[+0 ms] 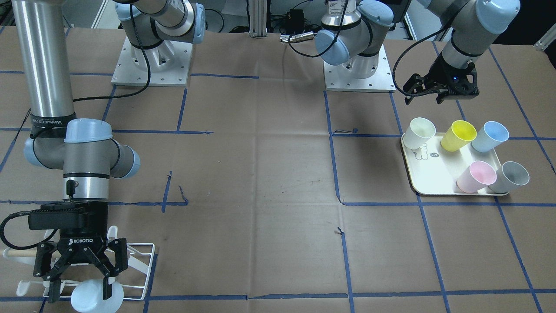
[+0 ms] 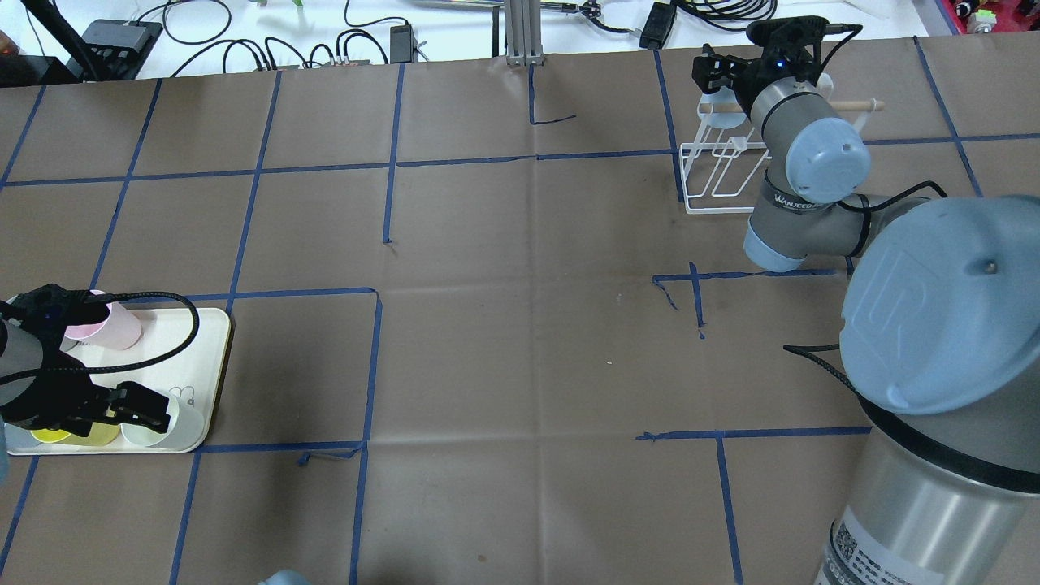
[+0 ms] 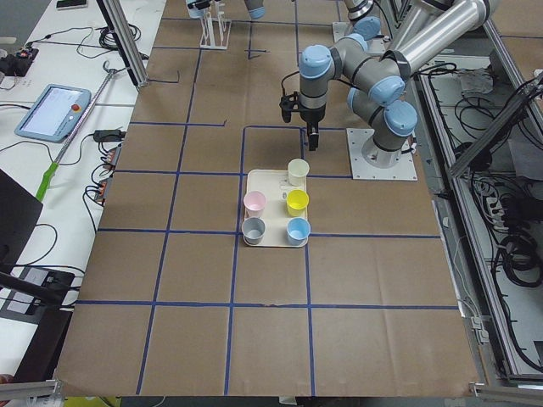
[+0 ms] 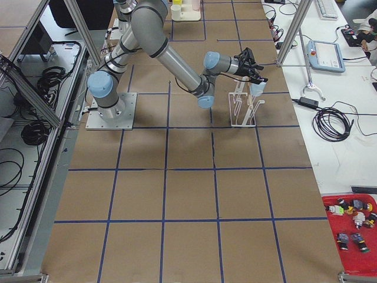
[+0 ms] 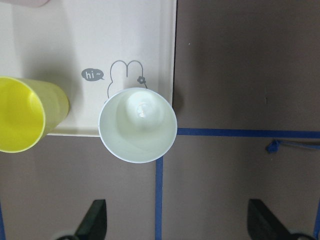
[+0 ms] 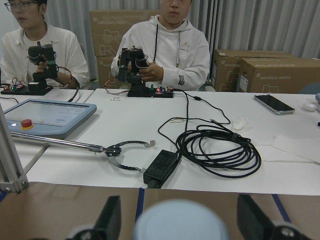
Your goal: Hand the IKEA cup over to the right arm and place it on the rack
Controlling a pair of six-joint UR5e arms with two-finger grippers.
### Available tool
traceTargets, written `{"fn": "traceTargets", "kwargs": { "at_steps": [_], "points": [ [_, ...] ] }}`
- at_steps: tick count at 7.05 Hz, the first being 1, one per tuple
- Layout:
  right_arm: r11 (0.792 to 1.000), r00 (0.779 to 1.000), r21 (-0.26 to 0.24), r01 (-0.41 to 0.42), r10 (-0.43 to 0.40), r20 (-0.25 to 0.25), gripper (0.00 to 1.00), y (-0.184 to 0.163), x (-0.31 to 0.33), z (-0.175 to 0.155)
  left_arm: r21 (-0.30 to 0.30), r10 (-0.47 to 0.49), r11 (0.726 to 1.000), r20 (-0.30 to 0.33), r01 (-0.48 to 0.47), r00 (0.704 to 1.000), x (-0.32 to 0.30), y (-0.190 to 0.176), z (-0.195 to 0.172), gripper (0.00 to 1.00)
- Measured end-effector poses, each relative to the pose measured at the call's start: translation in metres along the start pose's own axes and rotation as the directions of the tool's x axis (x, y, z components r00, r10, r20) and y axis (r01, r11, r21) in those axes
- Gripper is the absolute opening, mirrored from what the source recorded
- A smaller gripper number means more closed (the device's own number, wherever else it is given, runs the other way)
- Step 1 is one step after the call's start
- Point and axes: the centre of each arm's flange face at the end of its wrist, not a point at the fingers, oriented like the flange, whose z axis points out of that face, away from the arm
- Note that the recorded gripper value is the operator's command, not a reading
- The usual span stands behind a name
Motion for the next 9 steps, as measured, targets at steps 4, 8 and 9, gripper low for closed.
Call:
{"fn": "traceTargets", "kwargs": {
  "at_steps": [4, 8, 9],
  "points": [
    [1.0, 1.0, 0.018, 0.002, -0.002, 0.006, 1.0, -0.012, -0.001, -0.004, -0.028, -0.003, 1.0, -0.026, 0.002, 1.0, -0.009, -0.018, 0.048, 0.98],
    [0.996, 0.998, 0.092, 0.021, -0.027, 0.062, 1.0, -0.065, -0.037, -0.039, -0.04, 0.008, 0.999, -0.036, -0.009, 0.999, -0.013, -0.028, 0.081, 0.81],
    [0.995, 0.995, 0.102, -0.013, 0.003, 0.095, 1.0, -0.072, -0.056, -0.047, -0.036, 0.015, 0.999, -0.031, -0.016, 0.999, -0.015, -0.031, 0.084, 0.37]
  ]
}}
